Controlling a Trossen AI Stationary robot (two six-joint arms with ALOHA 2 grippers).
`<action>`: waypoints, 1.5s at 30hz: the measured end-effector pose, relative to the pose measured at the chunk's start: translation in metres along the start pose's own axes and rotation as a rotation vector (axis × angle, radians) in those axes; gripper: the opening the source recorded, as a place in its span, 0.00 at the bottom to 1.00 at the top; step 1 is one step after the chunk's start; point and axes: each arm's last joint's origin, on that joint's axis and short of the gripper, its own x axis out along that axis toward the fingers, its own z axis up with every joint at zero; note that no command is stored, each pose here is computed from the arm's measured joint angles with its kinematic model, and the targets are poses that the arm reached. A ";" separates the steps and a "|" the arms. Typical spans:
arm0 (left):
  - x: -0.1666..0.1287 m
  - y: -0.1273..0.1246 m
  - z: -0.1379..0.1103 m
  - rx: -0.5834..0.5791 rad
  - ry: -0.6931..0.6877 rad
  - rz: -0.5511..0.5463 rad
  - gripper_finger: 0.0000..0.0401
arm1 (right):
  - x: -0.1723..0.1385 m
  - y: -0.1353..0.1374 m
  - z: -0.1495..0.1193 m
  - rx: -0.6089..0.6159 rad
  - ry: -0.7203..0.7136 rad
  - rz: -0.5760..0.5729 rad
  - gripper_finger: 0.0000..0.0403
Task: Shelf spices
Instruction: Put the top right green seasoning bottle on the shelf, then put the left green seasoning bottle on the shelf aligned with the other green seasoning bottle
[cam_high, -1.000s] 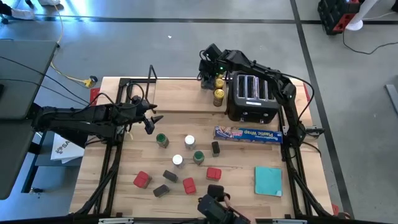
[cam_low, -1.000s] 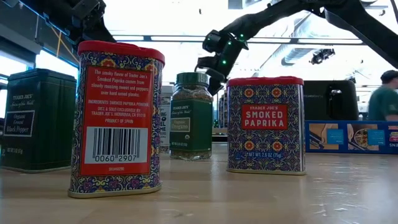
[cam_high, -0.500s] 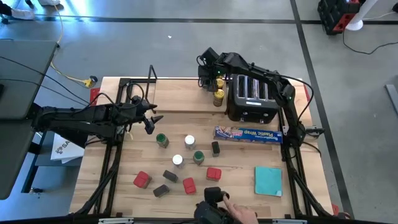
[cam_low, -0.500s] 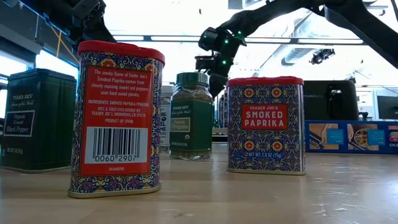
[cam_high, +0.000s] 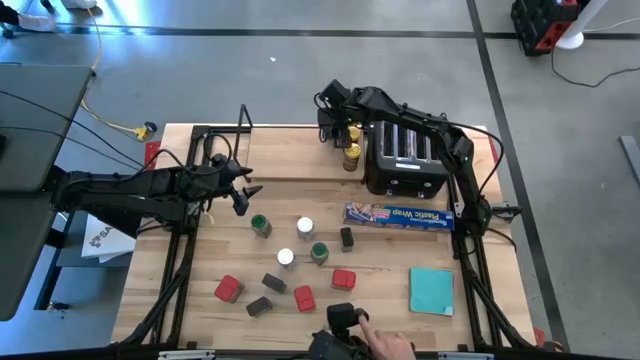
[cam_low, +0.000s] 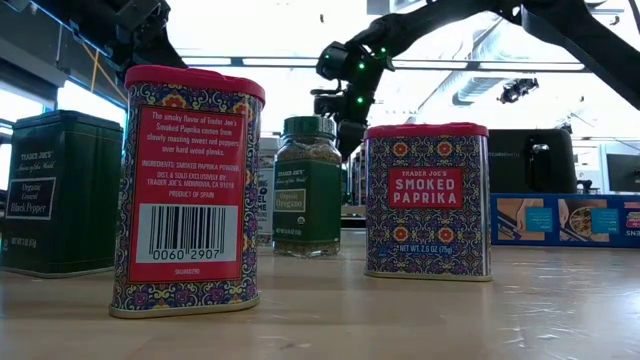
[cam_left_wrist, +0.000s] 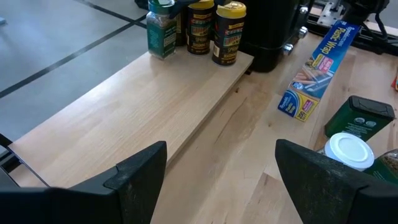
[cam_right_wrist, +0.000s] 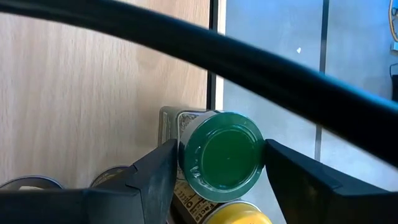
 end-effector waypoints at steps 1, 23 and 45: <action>0.000 0.000 0.000 0.000 0.000 0.000 0.74 | 0.000 0.000 0.000 0.000 0.000 0.000 0.57; 0.000 0.000 0.000 0.000 0.000 0.000 0.74 | 0.001 -0.004 -0.004 -0.037 0.033 -0.035 0.74; -0.021 -0.014 0.012 -0.030 -0.116 -0.166 0.74 | -0.106 0.093 0.085 -0.002 -0.450 0.090 0.74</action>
